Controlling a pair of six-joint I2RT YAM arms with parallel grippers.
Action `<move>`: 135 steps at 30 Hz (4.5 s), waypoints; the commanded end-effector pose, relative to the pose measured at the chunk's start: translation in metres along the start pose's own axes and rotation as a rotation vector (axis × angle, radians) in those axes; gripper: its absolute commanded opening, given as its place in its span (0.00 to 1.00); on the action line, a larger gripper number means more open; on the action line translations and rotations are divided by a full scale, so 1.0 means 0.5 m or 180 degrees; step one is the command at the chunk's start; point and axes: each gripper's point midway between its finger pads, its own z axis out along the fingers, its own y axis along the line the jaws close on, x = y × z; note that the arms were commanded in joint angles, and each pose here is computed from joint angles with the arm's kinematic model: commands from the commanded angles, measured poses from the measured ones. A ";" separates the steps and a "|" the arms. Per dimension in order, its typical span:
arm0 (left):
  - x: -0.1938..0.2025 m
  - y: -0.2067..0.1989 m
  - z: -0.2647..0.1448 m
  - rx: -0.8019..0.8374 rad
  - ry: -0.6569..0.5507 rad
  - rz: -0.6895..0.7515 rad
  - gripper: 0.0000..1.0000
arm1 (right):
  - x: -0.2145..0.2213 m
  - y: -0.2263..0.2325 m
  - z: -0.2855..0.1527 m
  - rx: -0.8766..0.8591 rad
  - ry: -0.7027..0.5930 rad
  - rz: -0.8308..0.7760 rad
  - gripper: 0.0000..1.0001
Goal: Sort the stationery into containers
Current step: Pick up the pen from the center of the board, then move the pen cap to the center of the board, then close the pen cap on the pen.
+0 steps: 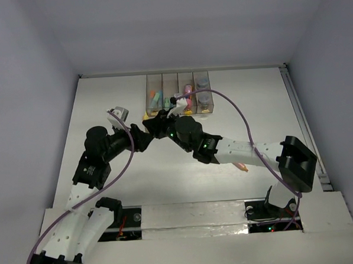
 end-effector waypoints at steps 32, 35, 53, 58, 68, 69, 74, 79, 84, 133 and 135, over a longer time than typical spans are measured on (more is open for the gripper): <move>-0.052 0.007 -0.018 -0.0209 -0.0302 0.0146 0.00 | -0.090 -0.178 -0.116 0.0207 -0.0139 0.0220 0.31; -0.059 0.002 -0.022 -0.0185 -0.0345 0.0172 0.00 | -0.046 -0.312 -0.110 0.0764 0.0222 0.0056 0.04; -0.064 -0.017 -0.034 -0.0070 -0.0401 0.0220 0.00 | 0.086 -0.575 0.021 0.1734 0.1507 -0.1088 0.56; -0.064 -0.018 -0.033 -0.0057 -0.0396 0.0225 0.00 | 0.097 -0.603 0.058 0.1790 0.1489 -0.1128 0.54; -0.065 -0.020 -0.029 -0.0027 -0.0376 0.0228 0.00 | 0.119 -0.633 0.082 0.1887 0.1508 -0.1185 0.40; -0.064 -0.020 -0.030 -0.0027 -0.0376 0.0223 0.00 | 0.123 -0.636 0.080 0.1900 0.1521 -0.1178 0.38; -0.067 -0.022 -0.032 -0.0020 -0.0397 0.0233 0.00 | 0.136 -0.631 0.045 0.1941 0.1574 -0.1005 0.21; -0.066 -0.023 -0.031 -0.0003 -0.0387 0.0227 0.00 | 0.180 -0.593 -0.037 0.1989 0.1743 -0.0763 0.19; -0.067 -0.025 -0.034 0.0003 -0.0404 0.0235 0.00 | 0.246 -0.515 -0.108 0.1862 0.1964 -0.0749 0.20; -0.051 -0.017 -0.022 -0.0001 -0.0297 0.0191 0.00 | -0.072 -0.277 -0.025 0.0984 0.0333 -0.0600 0.06; -0.044 -0.013 -0.015 -0.0014 -0.0241 0.0155 0.00 | -0.108 -0.222 -0.015 0.0650 0.0110 -0.0345 0.06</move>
